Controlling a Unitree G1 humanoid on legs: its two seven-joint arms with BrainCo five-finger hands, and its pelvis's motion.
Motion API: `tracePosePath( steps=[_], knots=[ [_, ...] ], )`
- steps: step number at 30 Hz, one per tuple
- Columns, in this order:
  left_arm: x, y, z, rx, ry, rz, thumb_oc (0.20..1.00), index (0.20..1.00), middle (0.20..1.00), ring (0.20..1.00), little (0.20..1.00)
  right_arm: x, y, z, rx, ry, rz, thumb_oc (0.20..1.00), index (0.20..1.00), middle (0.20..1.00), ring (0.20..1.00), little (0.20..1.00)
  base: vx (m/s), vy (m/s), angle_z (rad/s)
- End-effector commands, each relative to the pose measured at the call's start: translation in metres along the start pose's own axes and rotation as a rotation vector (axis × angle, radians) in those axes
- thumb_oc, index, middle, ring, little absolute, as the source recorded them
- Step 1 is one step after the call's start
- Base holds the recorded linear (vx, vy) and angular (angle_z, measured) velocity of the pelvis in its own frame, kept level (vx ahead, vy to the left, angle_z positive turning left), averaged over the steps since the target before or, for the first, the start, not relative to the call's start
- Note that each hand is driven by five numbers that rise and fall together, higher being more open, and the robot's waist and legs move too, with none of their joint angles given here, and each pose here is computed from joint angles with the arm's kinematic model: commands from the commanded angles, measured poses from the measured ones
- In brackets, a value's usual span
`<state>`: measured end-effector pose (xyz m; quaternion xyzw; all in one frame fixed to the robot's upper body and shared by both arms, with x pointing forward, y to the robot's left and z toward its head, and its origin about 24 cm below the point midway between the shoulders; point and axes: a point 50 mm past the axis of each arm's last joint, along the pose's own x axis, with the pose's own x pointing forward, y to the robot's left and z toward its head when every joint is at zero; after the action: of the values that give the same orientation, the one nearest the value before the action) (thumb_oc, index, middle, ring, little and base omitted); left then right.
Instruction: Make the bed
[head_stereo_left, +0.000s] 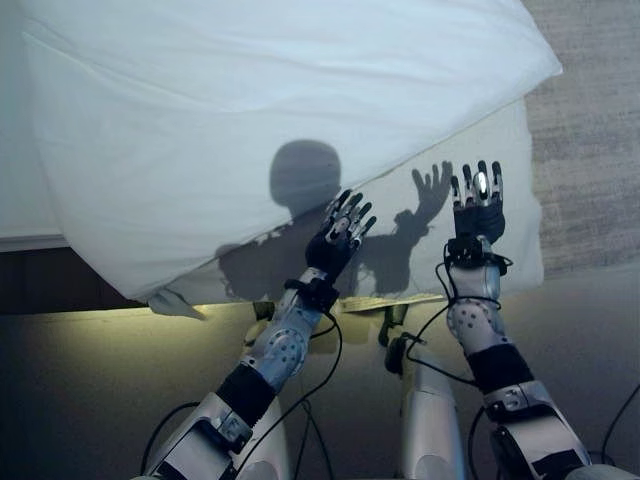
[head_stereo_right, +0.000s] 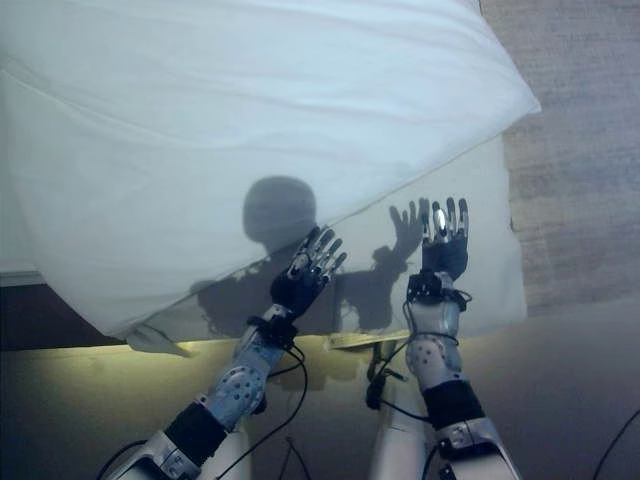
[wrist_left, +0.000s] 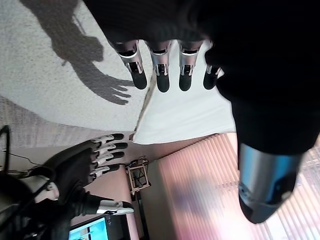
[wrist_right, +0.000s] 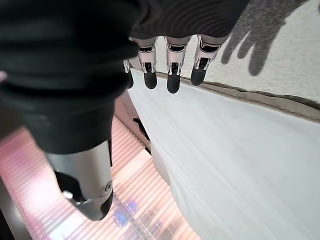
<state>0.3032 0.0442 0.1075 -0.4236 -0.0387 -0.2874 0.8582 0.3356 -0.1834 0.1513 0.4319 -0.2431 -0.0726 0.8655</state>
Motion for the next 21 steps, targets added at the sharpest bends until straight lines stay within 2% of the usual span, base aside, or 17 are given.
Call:
tracePosePath(
  steps=[1,8,17,21],
  knots=[
    [0.008,-0.023,-0.002,-0.053,-0.016,-0.081,1.0,1.0,1.0,1.0,1.0,0.014,0.02,0.027,0.021,-0.157,0.055,1.0,1.0,1.0,1.0,1.0,0.0,0.0,0.0],
    [0.013,-0.028,-0.001,-0.057,-0.018,-0.094,1.0,1.0,1.0,1.0,1.0,0.035,0.036,0.027,0.006,-0.146,0.077,1.0,1.0,1.0,1.0,1.0,-0.01,-0.007,0.01],
    [0.014,-0.032,-0.001,-0.038,-0.012,-0.111,1.0,1.0,1.0,1.0,1.0,0.088,0.068,0.034,-0.145,-0.049,0.13,1.0,1.0,1.0,1.0,1.0,0.0,-0.002,0.0],
    [0.014,-0.032,0.0,-0.033,-0.008,-0.112,1.0,1.0,1.0,1.0,1.0,0.109,0.076,0.046,-0.202,-0.028,0.09,1.0,1.0,1.0,1.0,1.0,0.0,-0.015,0.01]
  ],
)
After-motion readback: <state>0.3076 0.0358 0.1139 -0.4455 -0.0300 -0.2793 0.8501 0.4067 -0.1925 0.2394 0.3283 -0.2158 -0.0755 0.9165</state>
